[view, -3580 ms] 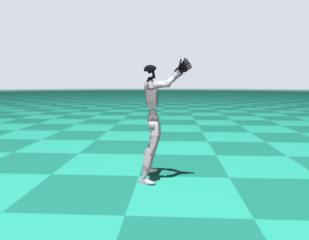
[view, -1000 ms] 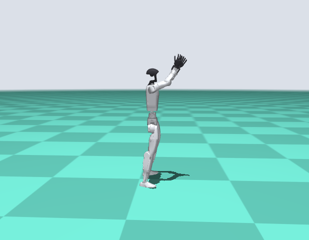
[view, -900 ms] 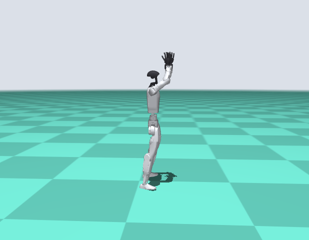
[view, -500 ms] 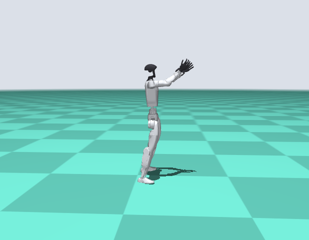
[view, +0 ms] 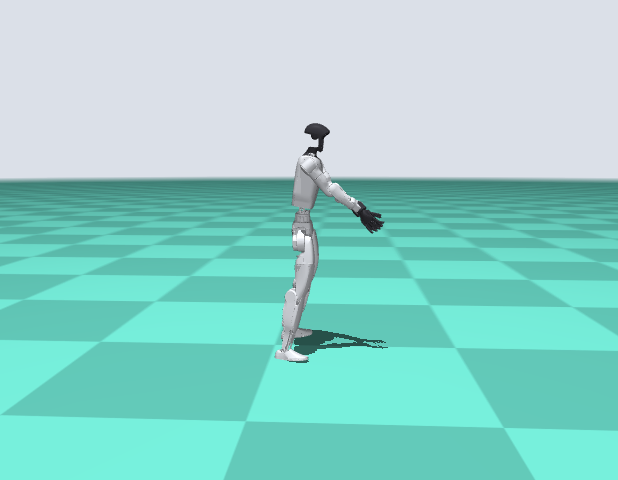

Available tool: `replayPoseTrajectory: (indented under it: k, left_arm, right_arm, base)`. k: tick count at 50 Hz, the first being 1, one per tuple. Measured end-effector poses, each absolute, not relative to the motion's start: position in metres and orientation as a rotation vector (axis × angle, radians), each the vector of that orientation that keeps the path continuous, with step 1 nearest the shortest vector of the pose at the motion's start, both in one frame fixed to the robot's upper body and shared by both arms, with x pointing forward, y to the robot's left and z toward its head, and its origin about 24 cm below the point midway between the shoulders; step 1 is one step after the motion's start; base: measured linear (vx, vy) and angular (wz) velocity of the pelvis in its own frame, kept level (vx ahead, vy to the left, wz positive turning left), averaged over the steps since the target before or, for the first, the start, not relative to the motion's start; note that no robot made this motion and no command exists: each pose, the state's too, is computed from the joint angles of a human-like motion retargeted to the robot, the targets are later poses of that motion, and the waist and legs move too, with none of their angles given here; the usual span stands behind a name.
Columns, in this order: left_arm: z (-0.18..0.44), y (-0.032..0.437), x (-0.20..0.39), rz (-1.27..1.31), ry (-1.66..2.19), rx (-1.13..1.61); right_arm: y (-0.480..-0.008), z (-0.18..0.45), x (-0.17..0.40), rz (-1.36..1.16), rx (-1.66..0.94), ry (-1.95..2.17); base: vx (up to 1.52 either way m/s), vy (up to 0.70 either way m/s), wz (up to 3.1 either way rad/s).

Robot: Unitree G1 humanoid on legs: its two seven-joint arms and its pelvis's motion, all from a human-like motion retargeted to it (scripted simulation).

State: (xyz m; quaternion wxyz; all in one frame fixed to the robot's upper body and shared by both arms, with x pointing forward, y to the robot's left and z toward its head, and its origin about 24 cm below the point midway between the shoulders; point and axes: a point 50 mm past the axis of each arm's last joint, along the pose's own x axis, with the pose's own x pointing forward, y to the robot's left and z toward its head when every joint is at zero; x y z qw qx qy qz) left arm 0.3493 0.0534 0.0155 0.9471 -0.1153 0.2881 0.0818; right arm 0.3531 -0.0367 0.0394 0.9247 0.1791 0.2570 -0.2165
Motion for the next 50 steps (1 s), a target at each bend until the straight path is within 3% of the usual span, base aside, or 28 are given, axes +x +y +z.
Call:
replayPoseTrajectory:
  k: [4,8,11,15,20,25,30,35,39,42,50]
  left_arm:
    - [0.114,0.046,0.393,0.119,0.285,-0.186]
    - [0.259,0.034,0.406,0.026,-0.183,-0.16]
    - [0.37,0.028,0.378,-0.041,-0.566,-0.124]
    - [0.491,0.015,0.293,-0.098,-1.085,-0.084]
    - [0.555,0.01,0.19,-0.079,-1.594,0.056]
    - [0.566,0.012,0.162,-0.043,-1.74,0.185]
    - [0.556,0.024,0.208,-0.058,-1.535,0.138]
    - [0.486,0.037,0.305,-0.092,-1.091,-0.061]
    - [0.372,0.046,0.377,-0.052,-0.635,-0.19]
    - [0.275,0.042,0.399,0.014,-0.296,-0.264]
    - [0.052,0.042,0.363,0.225,0.49,-0.331]
  right_arm:
    - [-0.039,0.137,0.394,-0.387,0.478,0.256]
    - [-0.039,0.28,0.401,-0.216,0.509,-0.21]
    - [-0.031,0.388,0.365,-0.073,0.489,-0.599]
    - [-0.021,0.501,0.273,0.066,0.429,-1.119]
    - [-0.008,0.555,0.169,0.213,0.376,-1.561]
    - [-0.001,0.566,0.136,0.251,0.389,-1.674]
    - [0.003,0.554,0.178,0.176,0.371,-1.51]
    - [0.002,0.49,0.272,0.047,0.301,-1.143]
    - [-0.004,0.385,0.347,0.003,0.281,-0.723]
    - [-0.017,0.293,0.379,-0.06,0.307,-0.4]
    - [-0.028,0.072,0.36,-0.287,0.344,0.358]
  base:
    - [0.11,-0.01,0.34]
    - [0.12,0.0,0.23]
    - [0.11,0.0,0.07]
    - [0.1,0.0,-0.08]
    - [0.07,0.01,-0.19]
    - [0.02,0.01,-0.15]
    - [-0.01,0.0,-0.02]
    - [-0.1,0.02,-0.02]
    - [-0.17,0.01,0.04]
    - [-0.2,0.01,0.03]
    - [-0.18,0.01,-0.04]
